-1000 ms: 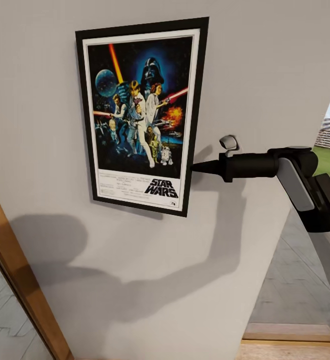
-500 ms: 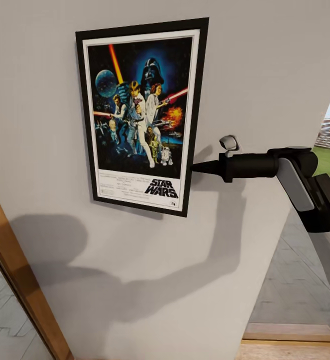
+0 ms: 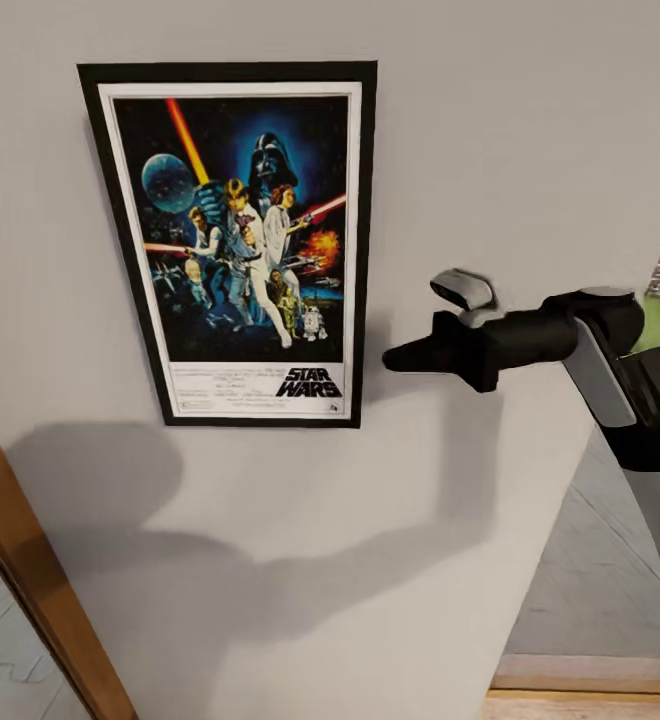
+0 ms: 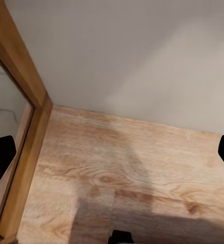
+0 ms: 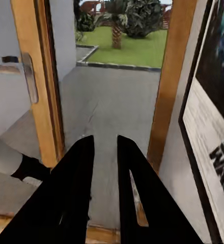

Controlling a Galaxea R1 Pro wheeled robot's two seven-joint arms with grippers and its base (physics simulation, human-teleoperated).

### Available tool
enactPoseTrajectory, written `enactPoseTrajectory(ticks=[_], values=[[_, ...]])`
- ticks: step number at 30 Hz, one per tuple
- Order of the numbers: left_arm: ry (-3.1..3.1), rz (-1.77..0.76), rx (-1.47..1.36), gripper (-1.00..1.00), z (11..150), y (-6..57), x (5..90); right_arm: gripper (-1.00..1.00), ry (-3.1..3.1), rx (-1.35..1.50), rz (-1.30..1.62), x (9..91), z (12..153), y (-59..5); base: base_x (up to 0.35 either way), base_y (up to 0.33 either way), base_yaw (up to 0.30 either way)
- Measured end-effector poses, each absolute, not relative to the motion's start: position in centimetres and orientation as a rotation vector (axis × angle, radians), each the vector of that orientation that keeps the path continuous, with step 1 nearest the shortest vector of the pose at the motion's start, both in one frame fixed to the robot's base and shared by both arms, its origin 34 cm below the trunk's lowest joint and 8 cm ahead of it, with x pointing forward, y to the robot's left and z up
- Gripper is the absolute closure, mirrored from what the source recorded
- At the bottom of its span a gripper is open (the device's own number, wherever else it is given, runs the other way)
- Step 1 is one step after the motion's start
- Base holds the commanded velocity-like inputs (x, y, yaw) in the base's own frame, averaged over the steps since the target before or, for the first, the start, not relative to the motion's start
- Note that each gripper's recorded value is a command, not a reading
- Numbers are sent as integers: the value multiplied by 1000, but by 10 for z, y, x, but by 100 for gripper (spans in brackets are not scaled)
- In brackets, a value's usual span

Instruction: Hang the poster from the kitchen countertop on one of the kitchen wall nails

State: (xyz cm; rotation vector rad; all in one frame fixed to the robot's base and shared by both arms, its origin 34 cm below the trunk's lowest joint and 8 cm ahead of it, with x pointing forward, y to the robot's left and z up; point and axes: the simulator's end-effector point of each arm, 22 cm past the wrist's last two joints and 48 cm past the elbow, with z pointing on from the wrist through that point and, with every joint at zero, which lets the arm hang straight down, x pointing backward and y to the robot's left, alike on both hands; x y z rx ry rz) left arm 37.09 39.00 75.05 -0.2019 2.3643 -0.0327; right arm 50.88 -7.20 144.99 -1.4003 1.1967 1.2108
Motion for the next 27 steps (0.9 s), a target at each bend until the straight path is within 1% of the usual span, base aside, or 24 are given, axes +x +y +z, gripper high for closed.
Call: enactPoseTrajectory(ticks=[1,2,3,4,19,22,27], values=[[2366,-33,-202,-100,750,390,371,100,1205,-1397,1191,531,1436,-73,40,0,0],[2365,-33,-202,-100,750,390,371,-100,1207,-1395,1190,530,1439,-78,26,0,0],[2364,-33,-202,-100,751,390,371,-100,1370,-1137,1122,579,1449,-82,13,0,0],[2365,-33,-202,-100,750,390,371,-100,1396,-1095,1083,592,1448,-84,10,0,0],[2365,-33,-202,-100,750,390,371,-100,1397,-1091,1081,592,1449,-84,-4,0,0],[2365,-33,-202,-100,750,390,371,-100,1397,-1091,1081,593,1449,-84,-191,0,0],[2364,-33,-202,-100,750,390,371,-100,1398,-1091,1081,593,1448,-84,-302,0,0]])
